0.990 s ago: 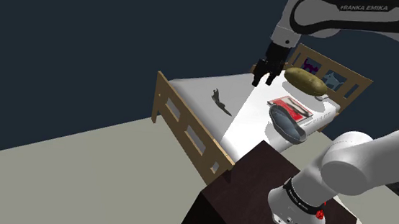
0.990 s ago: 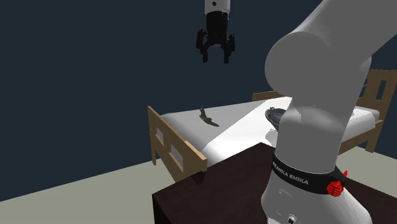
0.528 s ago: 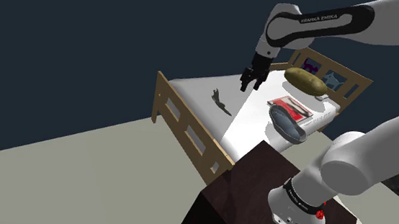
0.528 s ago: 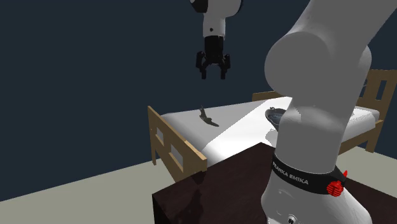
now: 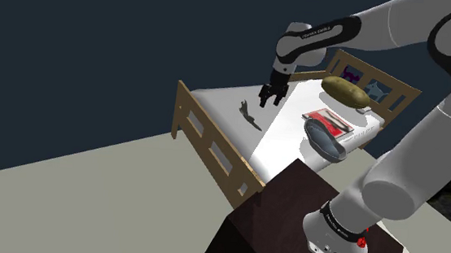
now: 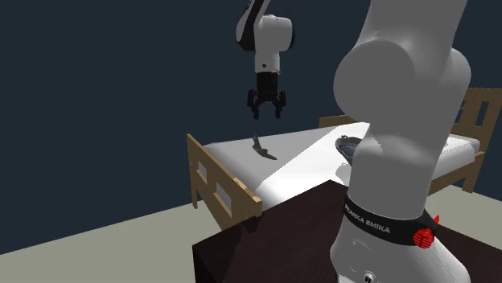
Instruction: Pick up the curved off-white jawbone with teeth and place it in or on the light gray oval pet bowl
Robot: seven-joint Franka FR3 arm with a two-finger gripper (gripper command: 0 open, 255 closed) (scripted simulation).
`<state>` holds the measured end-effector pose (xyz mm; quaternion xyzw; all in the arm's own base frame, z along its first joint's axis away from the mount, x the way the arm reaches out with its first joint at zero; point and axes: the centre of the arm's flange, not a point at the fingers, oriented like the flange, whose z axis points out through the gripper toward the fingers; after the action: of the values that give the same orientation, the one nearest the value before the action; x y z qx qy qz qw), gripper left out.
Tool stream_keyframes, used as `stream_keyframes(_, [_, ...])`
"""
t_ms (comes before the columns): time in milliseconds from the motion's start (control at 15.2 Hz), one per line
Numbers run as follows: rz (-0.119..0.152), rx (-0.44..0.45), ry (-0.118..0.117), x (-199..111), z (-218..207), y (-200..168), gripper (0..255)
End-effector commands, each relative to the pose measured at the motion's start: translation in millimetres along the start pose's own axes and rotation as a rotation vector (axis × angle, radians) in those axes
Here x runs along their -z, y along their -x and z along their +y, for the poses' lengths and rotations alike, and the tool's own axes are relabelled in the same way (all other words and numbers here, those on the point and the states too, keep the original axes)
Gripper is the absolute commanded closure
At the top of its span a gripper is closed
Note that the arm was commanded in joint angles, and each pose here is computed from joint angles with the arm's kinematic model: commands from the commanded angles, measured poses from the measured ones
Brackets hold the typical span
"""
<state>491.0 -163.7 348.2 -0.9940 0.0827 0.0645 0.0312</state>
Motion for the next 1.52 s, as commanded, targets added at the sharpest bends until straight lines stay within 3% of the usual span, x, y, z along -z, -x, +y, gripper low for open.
stream_keyframes(0, [-0.005,0.000,0.001,-17.9,7.5,-21.4,0])
stream_keyframes(726, [-0.034,-0.005,0.002,-111.8,56.0,-125.3,0])
stream_keyframes(1452, [-0.035,-0.005,0.003,-155.7,58.1,-128.2,0])
